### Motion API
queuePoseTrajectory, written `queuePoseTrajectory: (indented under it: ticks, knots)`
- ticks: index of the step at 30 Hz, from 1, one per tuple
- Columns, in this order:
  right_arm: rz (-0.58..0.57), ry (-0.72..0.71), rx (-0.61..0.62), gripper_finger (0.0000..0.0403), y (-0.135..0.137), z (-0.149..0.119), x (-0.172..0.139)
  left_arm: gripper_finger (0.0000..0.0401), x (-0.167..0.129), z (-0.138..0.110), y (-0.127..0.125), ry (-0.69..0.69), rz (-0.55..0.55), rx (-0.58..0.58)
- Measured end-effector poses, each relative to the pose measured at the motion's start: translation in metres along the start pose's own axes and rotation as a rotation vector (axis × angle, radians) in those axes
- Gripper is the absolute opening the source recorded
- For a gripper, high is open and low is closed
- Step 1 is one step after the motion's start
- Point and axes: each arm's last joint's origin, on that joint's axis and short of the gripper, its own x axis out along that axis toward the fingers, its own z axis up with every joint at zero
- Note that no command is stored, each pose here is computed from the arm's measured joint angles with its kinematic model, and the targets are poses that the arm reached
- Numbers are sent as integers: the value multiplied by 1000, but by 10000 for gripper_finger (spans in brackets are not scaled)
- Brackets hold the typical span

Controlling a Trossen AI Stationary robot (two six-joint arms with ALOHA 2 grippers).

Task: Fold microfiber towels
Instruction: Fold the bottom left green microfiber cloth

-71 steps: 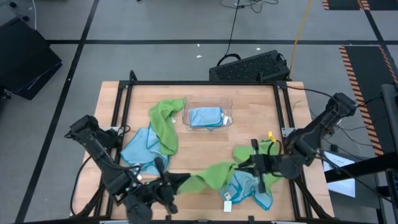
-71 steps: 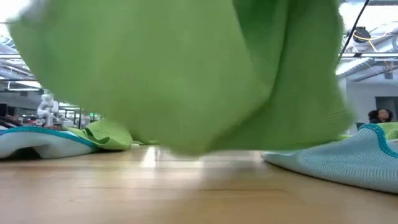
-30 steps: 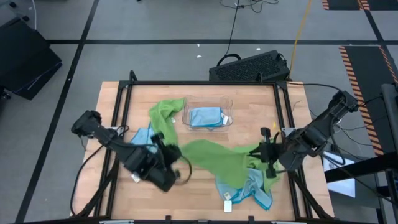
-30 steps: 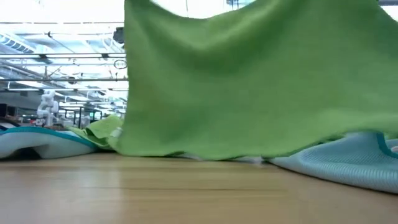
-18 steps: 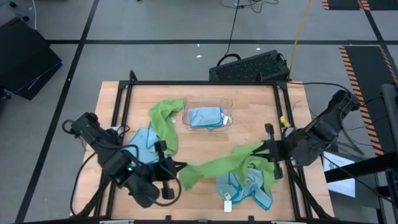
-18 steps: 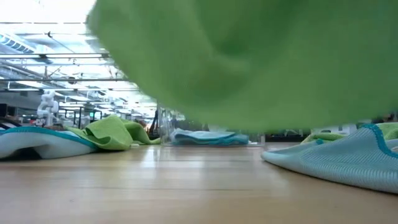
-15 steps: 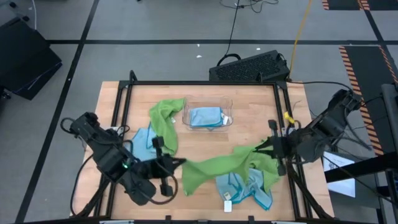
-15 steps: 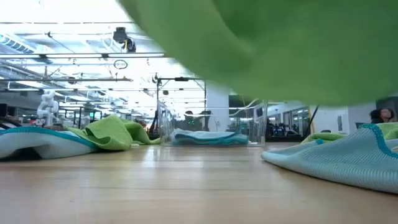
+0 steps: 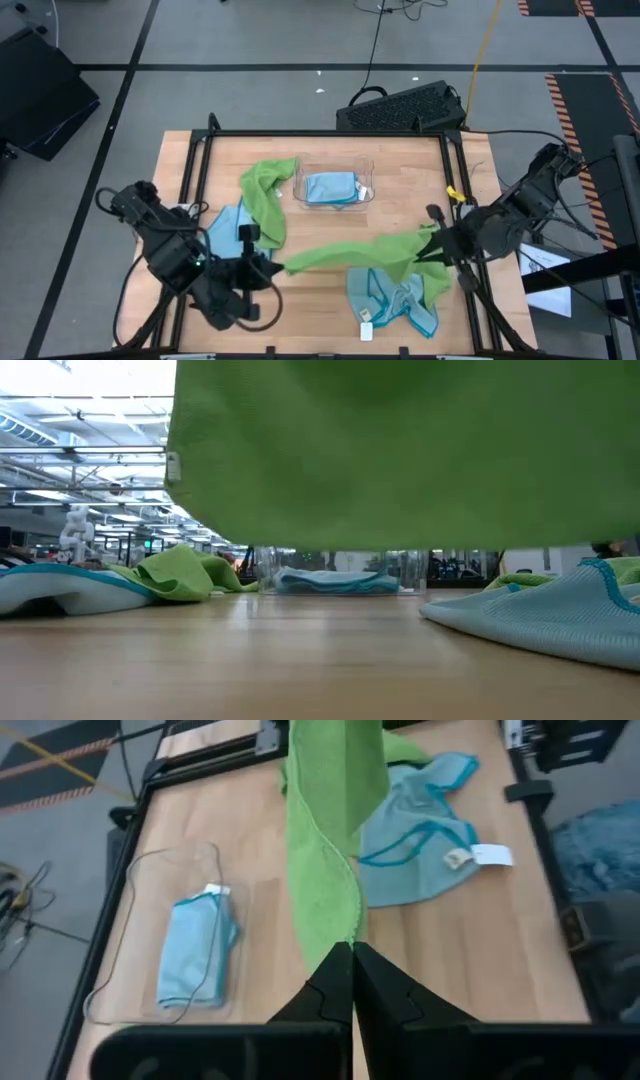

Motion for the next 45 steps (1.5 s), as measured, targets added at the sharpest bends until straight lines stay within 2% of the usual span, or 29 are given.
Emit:
queuePoseTrajectory:
  ticks: [3,8,11,14,19,24,27,31,37,45]
  knots:
    - [44,-67,-12,4,2,7,-1,5,-11,0,-5,-22,-29,33]
    - [53,-108,2,4,0,9,-9,5,-25,-1,-11,-43,-74,122]
    - [33,-117,25,4,-5,9,-12,5,-34,-3,-7,-61,13,154]
    - [-60,-98,44,4,-12,6,-12,5,-31,-9,3,-16,130,151]
    - [-320,-20,35,4,-29,-13,3,5,9,-18,23,103,300,84]
    - [-424,72,29,4,-45,-44,29,5,59,-39,35,248,411,38]
    - [-531,152,-6,4,-59,-66,42,5,93,-56,47,344,480,10]
    - [-639,241,-11,4,-79,-91,51,5,119,-76,63,443,546,-21]
    - [-700,270,-4,4,-100,-118,64,5,145,-86,78,474,551,-54]
    - [-539,260,28,4,-103,-139,77,5,160,-86,72,456,401,-25]
